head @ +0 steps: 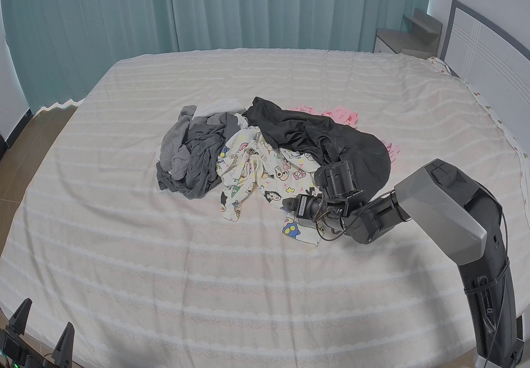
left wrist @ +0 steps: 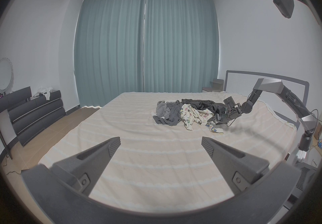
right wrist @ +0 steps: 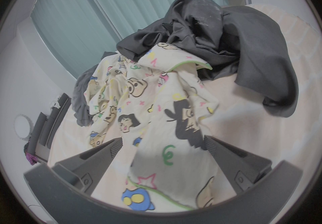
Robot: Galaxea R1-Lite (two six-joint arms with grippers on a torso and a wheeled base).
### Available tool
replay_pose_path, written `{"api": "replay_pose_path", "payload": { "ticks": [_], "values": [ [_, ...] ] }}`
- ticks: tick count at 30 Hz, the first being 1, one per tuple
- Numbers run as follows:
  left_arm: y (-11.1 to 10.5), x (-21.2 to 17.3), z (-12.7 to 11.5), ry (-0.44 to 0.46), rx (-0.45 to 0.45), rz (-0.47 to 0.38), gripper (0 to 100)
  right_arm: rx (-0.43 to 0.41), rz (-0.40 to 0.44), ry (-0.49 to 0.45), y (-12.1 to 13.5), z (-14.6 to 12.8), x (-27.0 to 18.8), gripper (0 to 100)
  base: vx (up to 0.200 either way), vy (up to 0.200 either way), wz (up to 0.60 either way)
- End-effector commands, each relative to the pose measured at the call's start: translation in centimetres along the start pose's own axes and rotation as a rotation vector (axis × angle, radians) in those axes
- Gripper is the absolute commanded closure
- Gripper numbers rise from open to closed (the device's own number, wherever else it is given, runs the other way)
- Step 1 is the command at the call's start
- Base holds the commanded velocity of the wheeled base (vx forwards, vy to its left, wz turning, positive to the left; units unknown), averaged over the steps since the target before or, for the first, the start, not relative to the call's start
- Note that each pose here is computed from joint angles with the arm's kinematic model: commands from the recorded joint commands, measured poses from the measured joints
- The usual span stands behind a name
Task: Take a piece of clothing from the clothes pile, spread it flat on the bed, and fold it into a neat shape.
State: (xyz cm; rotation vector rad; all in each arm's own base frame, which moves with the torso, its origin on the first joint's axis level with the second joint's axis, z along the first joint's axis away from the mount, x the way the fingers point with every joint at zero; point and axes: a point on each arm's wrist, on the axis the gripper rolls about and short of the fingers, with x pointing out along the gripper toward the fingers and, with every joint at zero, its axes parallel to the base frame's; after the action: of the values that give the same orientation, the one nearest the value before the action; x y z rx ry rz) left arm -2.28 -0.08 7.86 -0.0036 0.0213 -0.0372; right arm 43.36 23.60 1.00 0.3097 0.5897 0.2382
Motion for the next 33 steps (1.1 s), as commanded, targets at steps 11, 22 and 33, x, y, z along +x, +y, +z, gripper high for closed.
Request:
{"api": "replay_pose_path", "payload": {
  "ticks": [11, 22, 33],
  "values": [
    [0.0, 0.0, -0.3, 0.003, 0.0, 0.0, 0, -0.005, -0.036, -0.014, -0.8, 0.5, -0.7, 0, 0.0, 0.0, 0.0],
    [0.0, 0.0, -0.3, 0.003, 0.0, 0.0, 0, -0.022, -0.014, 0.039, 0.7, -1.3, 0.8, 100, 0.0, 0.0, 0.0],
    [0.0, 0.0, -0.3, 0.003, 0.0, 0.0, 0, 0.055, -0.002, 0.064, 0.7, -0.9, -1.4, 100, 0.0, 0.0, 0.0]
  ]
}}
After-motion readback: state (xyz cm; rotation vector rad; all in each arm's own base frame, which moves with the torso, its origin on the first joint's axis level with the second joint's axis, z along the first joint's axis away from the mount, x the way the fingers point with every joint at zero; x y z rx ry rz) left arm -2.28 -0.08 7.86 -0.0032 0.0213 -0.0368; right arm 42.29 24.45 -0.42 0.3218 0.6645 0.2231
